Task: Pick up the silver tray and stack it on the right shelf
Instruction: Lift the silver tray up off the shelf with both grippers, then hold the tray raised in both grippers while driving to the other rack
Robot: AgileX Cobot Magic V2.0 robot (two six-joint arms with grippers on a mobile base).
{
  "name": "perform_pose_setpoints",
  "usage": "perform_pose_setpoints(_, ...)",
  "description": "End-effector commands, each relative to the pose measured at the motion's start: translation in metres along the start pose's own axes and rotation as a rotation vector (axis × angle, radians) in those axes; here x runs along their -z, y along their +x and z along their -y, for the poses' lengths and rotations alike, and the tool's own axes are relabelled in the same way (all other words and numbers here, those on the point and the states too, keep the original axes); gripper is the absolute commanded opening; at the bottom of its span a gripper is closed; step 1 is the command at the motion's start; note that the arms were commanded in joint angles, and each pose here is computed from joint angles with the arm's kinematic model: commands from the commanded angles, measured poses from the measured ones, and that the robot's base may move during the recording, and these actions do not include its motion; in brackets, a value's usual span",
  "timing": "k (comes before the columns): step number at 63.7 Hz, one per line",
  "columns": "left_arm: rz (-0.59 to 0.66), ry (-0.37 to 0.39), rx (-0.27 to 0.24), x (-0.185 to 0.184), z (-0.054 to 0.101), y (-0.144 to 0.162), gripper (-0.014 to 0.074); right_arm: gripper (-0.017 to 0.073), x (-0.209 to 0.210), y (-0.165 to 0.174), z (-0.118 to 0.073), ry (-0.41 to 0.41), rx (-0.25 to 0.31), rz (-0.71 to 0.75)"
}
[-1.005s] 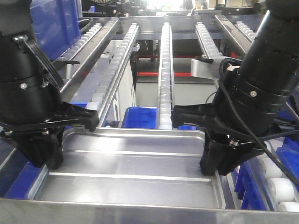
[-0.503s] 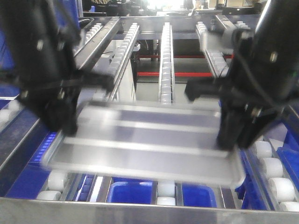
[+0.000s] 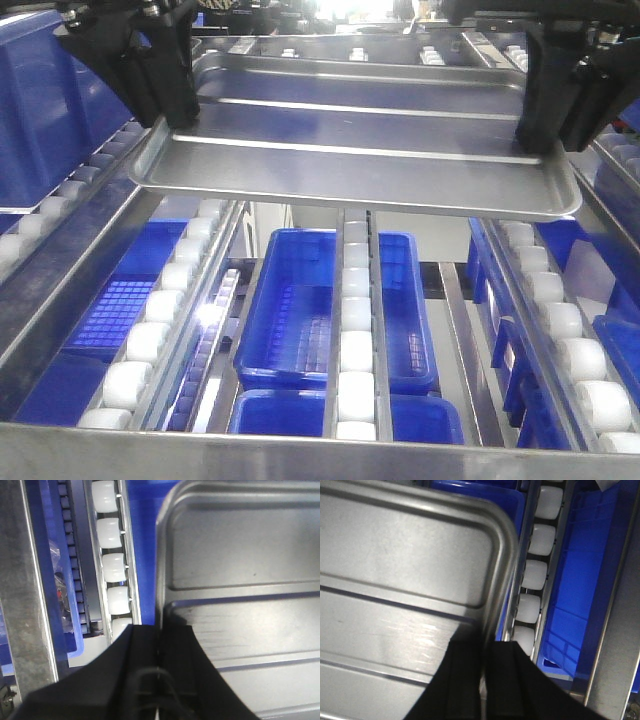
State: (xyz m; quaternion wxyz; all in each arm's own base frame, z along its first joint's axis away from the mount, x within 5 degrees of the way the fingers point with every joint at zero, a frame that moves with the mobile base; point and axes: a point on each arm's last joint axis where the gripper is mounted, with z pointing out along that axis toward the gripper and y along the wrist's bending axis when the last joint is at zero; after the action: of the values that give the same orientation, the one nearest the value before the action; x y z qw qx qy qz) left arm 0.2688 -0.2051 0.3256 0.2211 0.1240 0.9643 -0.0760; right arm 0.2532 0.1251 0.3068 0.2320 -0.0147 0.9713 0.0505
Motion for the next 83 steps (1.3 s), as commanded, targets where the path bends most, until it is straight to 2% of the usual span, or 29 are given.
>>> perform_pose_setpoints(1,0.108,0.034,-0.012,0.0284,0.0013,-0.0075,-0.0093,0.0058,0.0209,-0.0084,0.0006,-0.021,0.023,0.092)
perform_pose_setpoints(83,0.095,0.03,-0.012,0.026,0.0015,-0.007,-0.0093,0.0058,0.0209,-0.0084,0.0006,-0.021,0.023,0.092)
